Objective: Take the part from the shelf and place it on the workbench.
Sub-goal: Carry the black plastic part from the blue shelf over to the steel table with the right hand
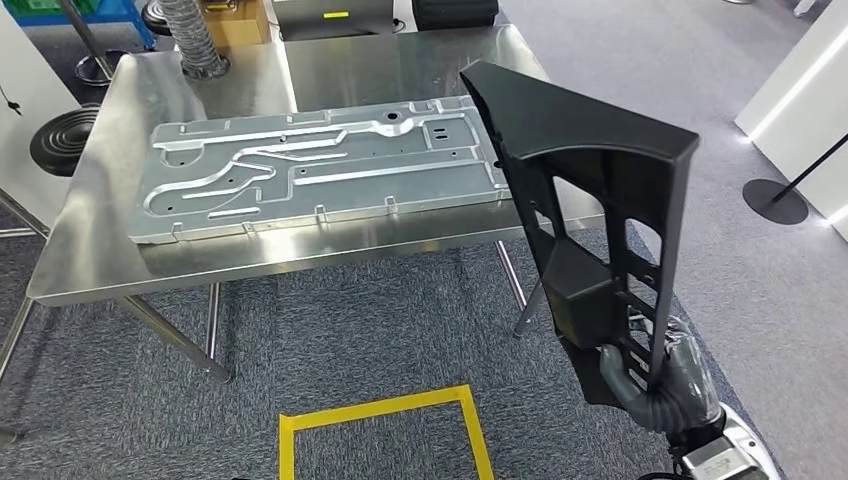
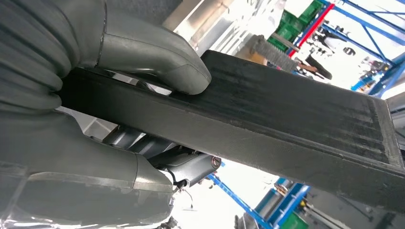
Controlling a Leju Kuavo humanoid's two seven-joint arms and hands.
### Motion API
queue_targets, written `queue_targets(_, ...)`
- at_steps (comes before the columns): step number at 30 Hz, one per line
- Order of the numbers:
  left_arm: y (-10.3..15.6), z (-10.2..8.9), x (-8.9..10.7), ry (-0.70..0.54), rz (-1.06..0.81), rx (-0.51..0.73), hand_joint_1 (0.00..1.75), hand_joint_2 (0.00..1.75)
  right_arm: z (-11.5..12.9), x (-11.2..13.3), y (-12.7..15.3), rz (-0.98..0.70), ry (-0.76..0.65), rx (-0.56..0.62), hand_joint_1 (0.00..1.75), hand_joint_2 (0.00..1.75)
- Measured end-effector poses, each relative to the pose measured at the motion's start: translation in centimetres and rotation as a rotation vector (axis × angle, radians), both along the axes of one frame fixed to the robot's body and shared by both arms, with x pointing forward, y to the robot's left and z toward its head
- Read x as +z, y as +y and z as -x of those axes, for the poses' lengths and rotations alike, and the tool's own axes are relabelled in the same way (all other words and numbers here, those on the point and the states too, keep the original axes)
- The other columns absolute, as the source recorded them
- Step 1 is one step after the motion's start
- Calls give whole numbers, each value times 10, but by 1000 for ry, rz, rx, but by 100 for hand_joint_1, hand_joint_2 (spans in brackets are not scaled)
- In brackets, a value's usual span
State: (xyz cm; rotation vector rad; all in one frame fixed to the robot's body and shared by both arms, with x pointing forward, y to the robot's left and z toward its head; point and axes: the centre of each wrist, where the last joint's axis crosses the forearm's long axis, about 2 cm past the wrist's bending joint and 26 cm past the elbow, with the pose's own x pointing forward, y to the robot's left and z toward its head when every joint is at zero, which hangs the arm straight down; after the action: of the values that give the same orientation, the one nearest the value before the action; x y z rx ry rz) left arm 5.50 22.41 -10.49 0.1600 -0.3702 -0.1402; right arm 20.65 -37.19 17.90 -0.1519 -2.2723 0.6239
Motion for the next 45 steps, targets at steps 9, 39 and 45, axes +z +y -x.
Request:
queue_targets(9, -1, -5, 1, -11, 6, -4, 0, 175, 3, 9, -12, 12, -30, -30, 175, 175)
queue_targets(39, -4, -11, 2, -19, 13, -3, 0, 175, -27, 12, -55, 69, 3, -141, 175, 175)
queue_targets(45, -4, -10, 2, -13, 13, -8, 0, 175, -27, 9, -60, 68, 12, -160, 175, 175)
